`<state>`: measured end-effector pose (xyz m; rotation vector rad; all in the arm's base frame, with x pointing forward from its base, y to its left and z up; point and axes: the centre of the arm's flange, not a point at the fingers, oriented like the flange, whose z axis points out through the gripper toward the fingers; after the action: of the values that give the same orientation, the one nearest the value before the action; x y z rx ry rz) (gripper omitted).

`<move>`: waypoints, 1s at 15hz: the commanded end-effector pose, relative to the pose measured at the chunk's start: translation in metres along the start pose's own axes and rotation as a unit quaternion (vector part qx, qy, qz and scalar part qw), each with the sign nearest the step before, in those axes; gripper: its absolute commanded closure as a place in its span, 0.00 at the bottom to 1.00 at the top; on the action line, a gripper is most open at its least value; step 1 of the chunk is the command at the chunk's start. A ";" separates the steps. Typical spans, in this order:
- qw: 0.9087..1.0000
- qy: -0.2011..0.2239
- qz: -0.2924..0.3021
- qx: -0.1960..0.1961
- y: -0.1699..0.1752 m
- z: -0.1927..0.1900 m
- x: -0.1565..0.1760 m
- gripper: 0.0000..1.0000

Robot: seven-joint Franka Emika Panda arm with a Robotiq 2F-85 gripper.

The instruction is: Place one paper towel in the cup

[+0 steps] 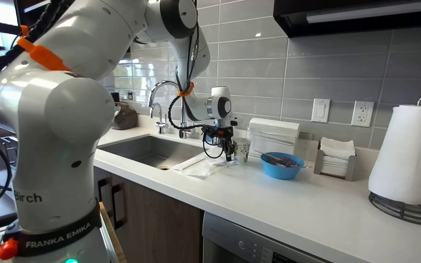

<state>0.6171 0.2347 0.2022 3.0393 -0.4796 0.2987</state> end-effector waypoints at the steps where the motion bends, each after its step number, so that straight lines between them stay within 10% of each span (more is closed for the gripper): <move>1: 1.000 -0.005 0.000 -0.005 -0.003 -0.005 0.003 0.99; 15: 0.999 -0.011 -0.017 0.028 -0.010 -0.088 0.002 0.99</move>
<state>0.6157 0.2510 0.2528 3.0657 -0.4412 0.2974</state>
